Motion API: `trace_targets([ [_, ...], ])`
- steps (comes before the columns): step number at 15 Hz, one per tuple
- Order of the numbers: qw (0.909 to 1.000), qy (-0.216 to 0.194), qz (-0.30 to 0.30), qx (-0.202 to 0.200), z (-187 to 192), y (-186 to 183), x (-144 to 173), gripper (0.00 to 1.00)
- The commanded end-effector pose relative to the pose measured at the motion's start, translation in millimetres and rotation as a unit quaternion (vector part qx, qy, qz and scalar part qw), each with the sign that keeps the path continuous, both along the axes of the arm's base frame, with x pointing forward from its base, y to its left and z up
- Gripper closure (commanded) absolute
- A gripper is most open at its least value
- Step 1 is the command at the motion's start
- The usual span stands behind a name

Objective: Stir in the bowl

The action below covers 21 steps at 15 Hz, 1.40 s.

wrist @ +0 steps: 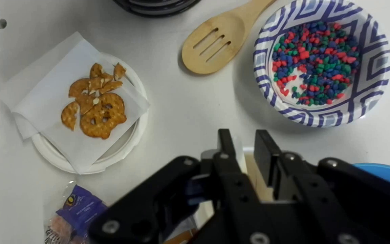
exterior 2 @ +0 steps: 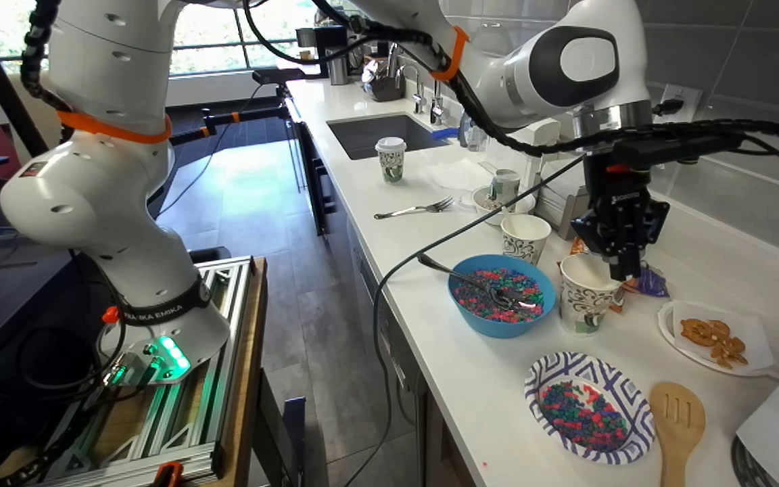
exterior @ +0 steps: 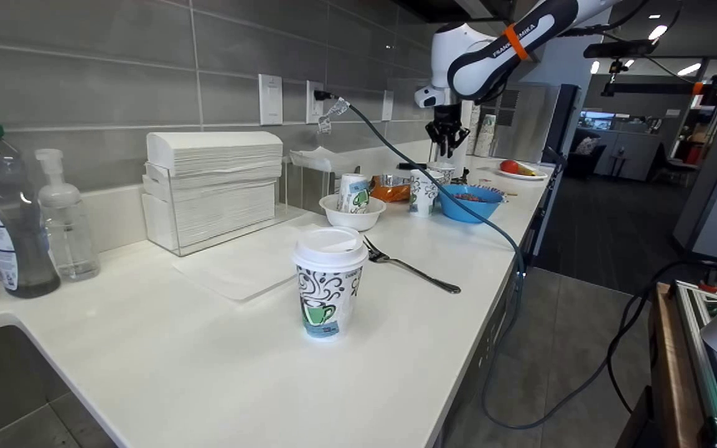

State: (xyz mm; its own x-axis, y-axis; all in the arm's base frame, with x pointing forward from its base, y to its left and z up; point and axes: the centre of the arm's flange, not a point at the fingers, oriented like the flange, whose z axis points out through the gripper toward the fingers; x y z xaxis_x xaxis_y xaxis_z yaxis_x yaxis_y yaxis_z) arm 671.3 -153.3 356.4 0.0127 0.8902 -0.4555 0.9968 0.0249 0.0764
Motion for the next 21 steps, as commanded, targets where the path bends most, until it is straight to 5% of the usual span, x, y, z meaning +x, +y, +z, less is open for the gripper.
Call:
trace_targets([
  [1, 0.9998, 0.012, -0.002, -0.016, -1, 6, 3, 0.45],
  [4, 0.9999, 0.009, 0.004, -0.007, 3, 10, 2, 0.22],
  [7, 0.9991, -0.005, -0.002, 0.042, 15, 7, -5, 0.00],
  [14, 0.9685, -0.135, -0.093, 0.188, 70, -36, -55, 0.00],
  [17, 0.9438, -0.152, -0.128, 0.264, 87, -32, -84, 0.00],
  [21, 0.9228, -0.152, -0.206, 0.287, 93, -13, -133, 0.00],
])
